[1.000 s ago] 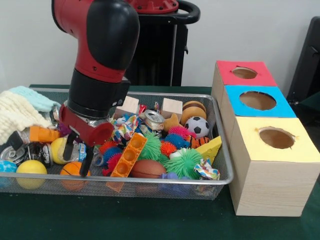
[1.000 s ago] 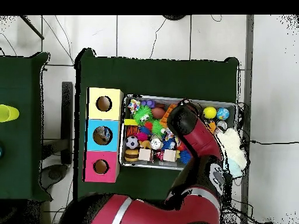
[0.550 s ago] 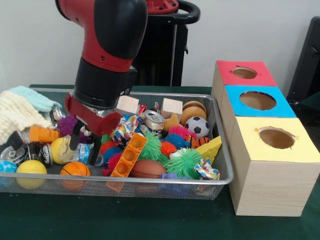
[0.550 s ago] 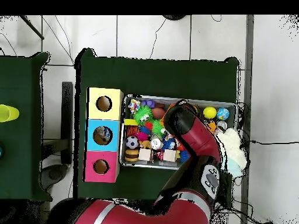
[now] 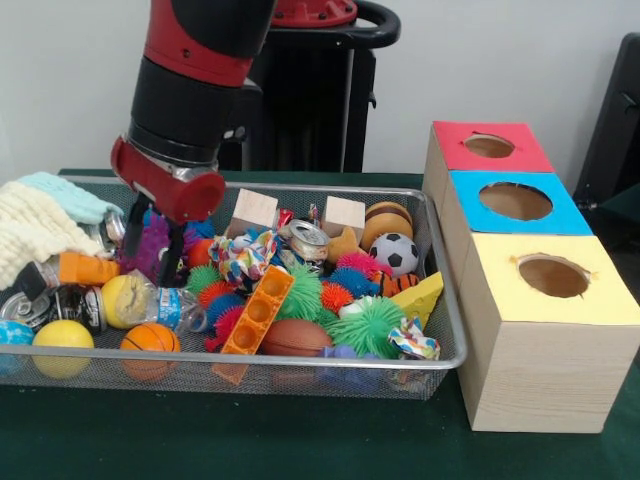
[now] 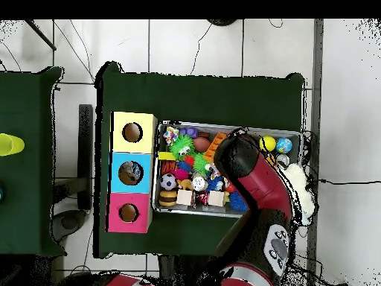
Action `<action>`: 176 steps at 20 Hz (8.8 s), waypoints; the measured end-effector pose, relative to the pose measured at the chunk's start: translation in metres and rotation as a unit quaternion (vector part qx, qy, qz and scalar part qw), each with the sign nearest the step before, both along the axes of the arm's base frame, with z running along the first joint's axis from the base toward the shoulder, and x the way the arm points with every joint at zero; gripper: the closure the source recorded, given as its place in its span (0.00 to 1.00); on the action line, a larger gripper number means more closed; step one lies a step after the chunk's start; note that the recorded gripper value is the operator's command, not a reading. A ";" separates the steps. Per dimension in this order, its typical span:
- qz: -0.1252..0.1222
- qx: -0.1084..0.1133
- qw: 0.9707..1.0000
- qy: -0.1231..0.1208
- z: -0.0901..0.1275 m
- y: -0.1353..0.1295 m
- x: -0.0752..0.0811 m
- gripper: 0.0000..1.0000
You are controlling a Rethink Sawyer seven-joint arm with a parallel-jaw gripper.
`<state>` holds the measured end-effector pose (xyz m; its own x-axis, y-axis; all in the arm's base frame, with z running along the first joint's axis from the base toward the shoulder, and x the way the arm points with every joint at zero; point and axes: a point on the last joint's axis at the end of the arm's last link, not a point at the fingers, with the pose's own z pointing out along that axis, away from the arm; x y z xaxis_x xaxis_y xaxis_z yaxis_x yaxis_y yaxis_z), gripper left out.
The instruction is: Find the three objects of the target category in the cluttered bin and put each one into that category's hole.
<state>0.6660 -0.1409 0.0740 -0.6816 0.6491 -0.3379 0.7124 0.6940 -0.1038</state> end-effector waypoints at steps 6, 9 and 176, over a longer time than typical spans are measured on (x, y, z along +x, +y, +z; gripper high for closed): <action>-0.022 0.005 1.000 0.007 0.005 -0.015 -0.019 0.00; -0.034 0.009 0.999 0.012 0.005 -0.024 -0.031 0.00; 0.008 -0.010 0.998 0.061 -0.124 0.004 -0.009 1.00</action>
